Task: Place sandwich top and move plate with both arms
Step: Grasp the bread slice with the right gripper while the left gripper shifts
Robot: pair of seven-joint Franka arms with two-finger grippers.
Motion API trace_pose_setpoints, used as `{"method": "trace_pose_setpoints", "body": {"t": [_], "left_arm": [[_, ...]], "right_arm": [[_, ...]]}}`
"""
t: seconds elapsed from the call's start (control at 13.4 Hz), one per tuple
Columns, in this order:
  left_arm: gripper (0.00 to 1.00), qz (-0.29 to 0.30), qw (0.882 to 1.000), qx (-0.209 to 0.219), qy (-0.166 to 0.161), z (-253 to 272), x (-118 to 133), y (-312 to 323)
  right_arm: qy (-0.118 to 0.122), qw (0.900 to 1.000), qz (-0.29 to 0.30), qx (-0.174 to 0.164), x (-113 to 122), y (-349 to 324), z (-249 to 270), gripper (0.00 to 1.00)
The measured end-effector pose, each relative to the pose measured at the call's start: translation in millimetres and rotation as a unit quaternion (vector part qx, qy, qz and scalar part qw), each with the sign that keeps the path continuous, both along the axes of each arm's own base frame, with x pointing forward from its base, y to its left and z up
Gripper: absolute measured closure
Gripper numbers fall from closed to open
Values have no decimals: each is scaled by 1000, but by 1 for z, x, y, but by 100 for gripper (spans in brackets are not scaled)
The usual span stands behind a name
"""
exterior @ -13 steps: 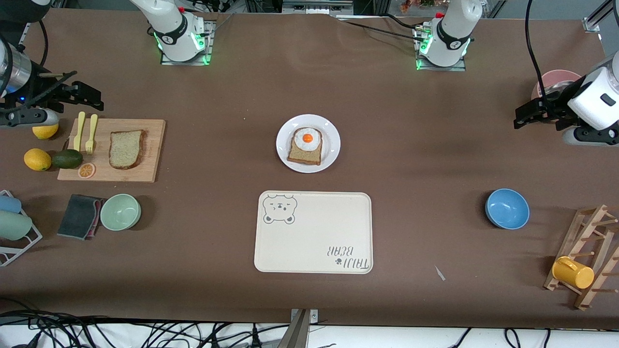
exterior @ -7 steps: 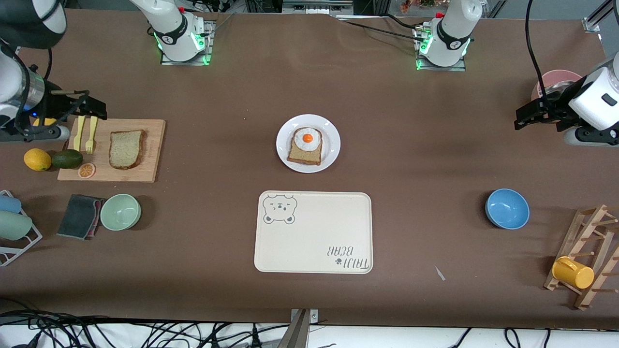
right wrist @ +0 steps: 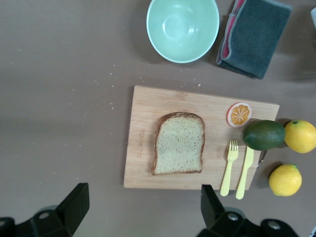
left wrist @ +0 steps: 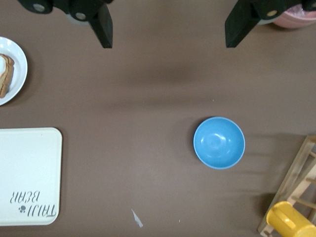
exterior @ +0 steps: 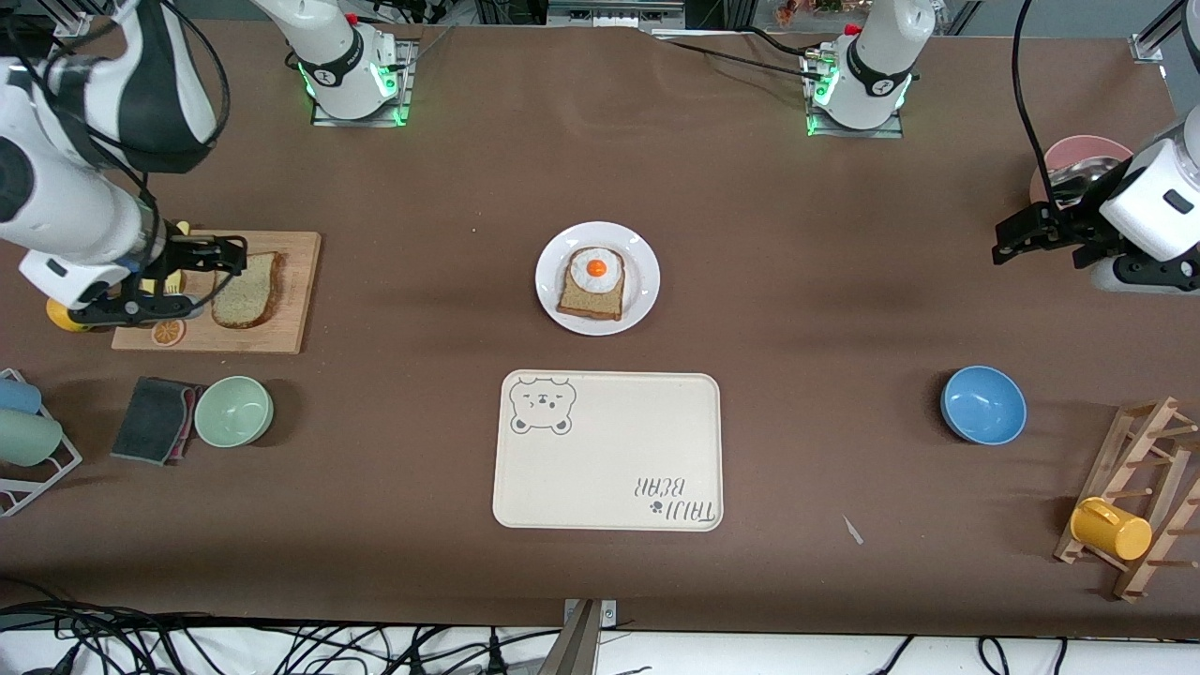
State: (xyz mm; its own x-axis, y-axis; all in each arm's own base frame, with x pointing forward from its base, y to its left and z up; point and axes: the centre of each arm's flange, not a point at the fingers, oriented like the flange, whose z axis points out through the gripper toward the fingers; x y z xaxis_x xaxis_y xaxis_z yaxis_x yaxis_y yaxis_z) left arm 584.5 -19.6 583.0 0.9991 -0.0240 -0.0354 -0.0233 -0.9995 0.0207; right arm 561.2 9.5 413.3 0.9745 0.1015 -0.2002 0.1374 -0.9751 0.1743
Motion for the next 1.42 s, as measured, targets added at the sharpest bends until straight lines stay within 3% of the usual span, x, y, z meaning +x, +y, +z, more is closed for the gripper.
{"method": "trace_pose_setpoints", "body": {"t": [0.37, 0.45, 0.6, 1.12, 1.27, 1.42], "left_arm": [[0, 1, 1000, 7, 5, -46, 24, -3], [0, 1, 1000, 9, 7, -53, 28, -3], [0, 1, 1000, 12, 8, -66, 35, -4], [0, -13, 1000, 10, 20, -98, 46, -24], [0, -16, 1000, 10, 21, -105, 48, -29], [0, -14, 1000, 9, 18, -103, 47, -26]], "right_arm": [[-26, 999, 24, -26, -40, -1, -108, 1], [-23, 999, 27, -30, -45, -2, -122, 5], [-12, 999, 22, -33, -49, -8, -147, 31], [12, 999, 20, -34, -55, -36, -224, 41], [9, 999, 21, -36, -53, -37, -221, 47], [9, 999, 23, -39, -53, -39, -221, 61]]}}
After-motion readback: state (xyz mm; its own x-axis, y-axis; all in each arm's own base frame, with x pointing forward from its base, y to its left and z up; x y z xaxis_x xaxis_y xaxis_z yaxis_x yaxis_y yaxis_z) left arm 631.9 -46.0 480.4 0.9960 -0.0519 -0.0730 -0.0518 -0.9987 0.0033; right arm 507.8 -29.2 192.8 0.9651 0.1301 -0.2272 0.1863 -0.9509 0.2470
